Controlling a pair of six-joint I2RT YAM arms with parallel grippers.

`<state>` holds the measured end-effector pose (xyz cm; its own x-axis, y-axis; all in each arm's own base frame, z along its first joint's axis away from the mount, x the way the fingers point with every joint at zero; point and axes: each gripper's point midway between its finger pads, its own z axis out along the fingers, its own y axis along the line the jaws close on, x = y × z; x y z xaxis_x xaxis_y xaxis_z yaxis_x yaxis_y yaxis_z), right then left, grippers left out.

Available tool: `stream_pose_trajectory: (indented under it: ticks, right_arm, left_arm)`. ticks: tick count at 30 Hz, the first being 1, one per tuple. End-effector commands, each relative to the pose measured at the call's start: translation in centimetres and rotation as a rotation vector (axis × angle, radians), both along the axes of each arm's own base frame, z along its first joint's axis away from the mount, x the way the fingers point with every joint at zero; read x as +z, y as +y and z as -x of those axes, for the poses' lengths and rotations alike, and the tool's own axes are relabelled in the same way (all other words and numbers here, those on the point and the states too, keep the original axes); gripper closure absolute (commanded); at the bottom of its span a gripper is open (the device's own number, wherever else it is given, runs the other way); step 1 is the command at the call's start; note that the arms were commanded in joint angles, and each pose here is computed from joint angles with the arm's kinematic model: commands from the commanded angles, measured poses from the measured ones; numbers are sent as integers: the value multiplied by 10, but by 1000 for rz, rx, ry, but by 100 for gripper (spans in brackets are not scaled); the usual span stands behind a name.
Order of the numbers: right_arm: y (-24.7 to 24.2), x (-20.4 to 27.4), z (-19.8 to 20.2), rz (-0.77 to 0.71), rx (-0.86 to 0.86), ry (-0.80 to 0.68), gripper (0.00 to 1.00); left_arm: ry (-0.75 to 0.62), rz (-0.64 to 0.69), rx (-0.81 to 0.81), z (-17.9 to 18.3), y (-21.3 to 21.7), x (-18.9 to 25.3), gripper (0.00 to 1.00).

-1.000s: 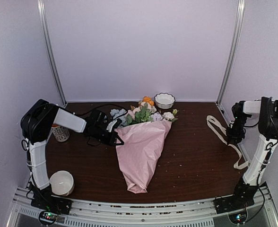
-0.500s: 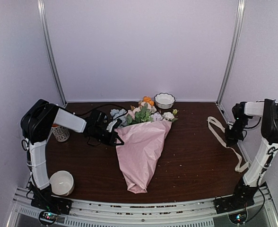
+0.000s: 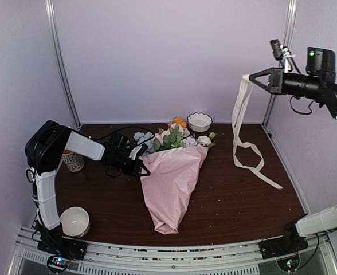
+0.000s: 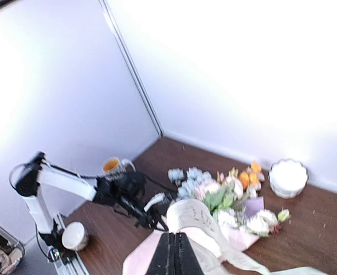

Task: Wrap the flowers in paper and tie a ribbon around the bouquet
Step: Place the ribbon at the center of the board, then pick up the ribbon from the center of the board.

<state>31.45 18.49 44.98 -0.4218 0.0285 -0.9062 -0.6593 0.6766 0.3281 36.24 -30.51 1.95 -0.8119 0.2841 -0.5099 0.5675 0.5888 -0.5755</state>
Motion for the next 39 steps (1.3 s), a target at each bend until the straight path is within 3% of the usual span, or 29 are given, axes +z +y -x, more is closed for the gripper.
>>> stream_pose_trajectory:
  ticks: [1,3,9,16,17,19,20,22,25,27,31,33,39]
  right_arm:
    - [-16,78,37,-226,-45,-226,100]
    - [-27,85,46,-249,-94,-267,100]
    - [-81,46,9,-152,-458,-179,100]
    - [-216,-72,-28,160,-1037,101,100]
    - [-236,-91,-27,221,-1108,136,93]
    - [-271,-126,-23,330,-1232,199,64]
    - [-281,-142,-23,369,-1258,236,55]
    - [-280,-170,-30,416,-1216,321,48]
    - [-248,-197,-42,444,-1074,404,47]
    - [-209,-212,-52,489,-933,409,48]
    - [-68,-259,-57,521,-407,402,48]
    - [-19,-287,-53,545,-227,447,53]
    - [57,-350,-50,574,-29,568,57]
  left_arm:
    - [28,-44,14,1,5,-13,100]
    - [26,-48,10,2,5,-13,100]
    - [24,-53,9,2,5,-13,100]
    - [19,-57,6,2,6,-12,100]
    - [18,-56,6,2,6,-12,100]
    - [14,-54,6,1,5,-10,100]
    - [11,-54,3,1,4,-10,100]
    - [10,-53,1,1,3,-9,100]
    - [10,-62,2,3,4,-10,100]
    - [10,-66,3,3,5,-11,100]
    - [10,-68,2,3,4,-11,100]
    - [10,-70,1,3,4,-11,100]
    - [16,-76,1,4,5,-13,100]
